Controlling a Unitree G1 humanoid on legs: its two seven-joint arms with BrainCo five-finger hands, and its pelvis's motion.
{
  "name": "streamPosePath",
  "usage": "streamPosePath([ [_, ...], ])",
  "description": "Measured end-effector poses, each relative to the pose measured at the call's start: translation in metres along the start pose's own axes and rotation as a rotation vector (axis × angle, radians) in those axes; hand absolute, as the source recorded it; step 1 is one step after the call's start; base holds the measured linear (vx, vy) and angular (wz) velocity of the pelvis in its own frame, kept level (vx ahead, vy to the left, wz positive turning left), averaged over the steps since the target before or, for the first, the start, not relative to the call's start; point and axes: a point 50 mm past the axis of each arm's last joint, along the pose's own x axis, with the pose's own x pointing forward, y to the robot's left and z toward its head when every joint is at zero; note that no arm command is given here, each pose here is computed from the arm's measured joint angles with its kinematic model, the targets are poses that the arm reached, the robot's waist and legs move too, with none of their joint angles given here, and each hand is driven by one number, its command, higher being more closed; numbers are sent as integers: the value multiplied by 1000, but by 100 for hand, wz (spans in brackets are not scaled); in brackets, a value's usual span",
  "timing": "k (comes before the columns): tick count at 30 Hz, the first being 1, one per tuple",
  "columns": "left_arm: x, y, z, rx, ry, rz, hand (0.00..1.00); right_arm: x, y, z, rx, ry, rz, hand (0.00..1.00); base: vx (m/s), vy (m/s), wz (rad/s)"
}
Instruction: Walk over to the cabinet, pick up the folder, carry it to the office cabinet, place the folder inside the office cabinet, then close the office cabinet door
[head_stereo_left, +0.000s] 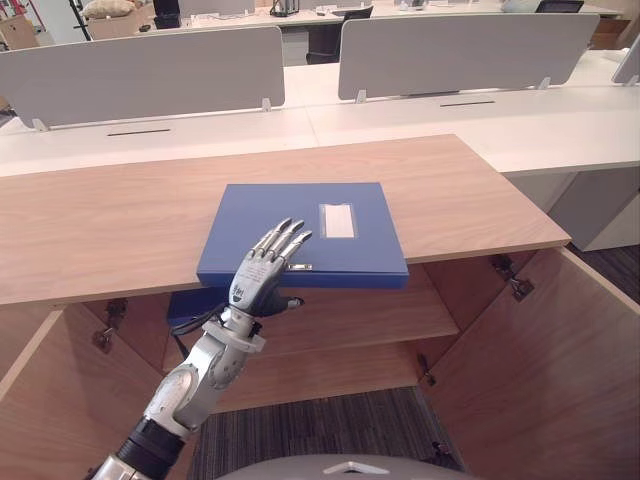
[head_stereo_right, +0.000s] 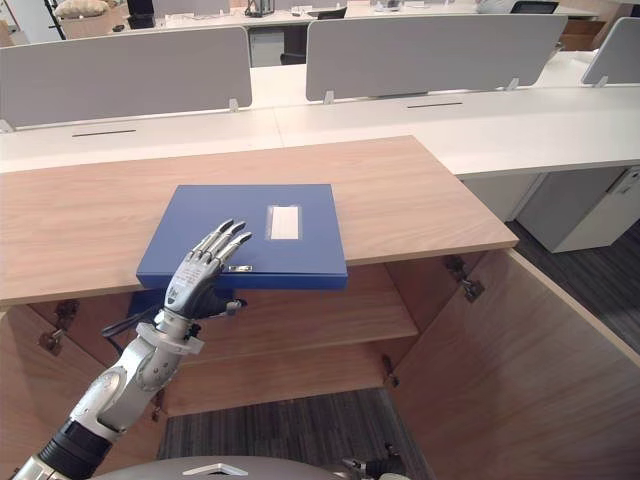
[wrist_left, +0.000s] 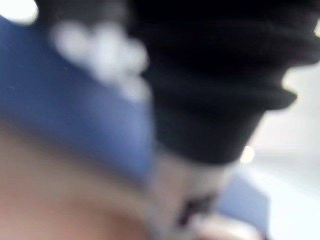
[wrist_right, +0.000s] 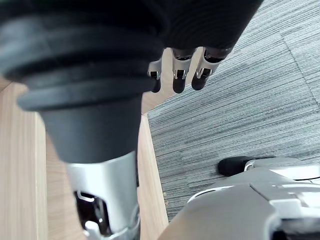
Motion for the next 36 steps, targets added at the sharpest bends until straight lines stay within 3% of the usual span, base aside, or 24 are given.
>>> streamPosePath([
  [3, 1, -2, 0, 22, 5, 0, 0, 0, 0, -1, 1, 3, -2, 0, 0, 0, 0],
  [4, 0, -3, 0, 28, 4, -3, 100, 0, 0, -1, 1, 3, -2, 0, 0, 0, 0],
  [18, 3, -7, 0, 161, -15, -27, 100, 0, 0, -2, 27, 10, -6, 0, 0, 0, 0],
  [36, -3, 12, 4, 126, 27, 65, 100, 0, -1, 1, 30, -3, -6, 0, 0, 0, -1],
])
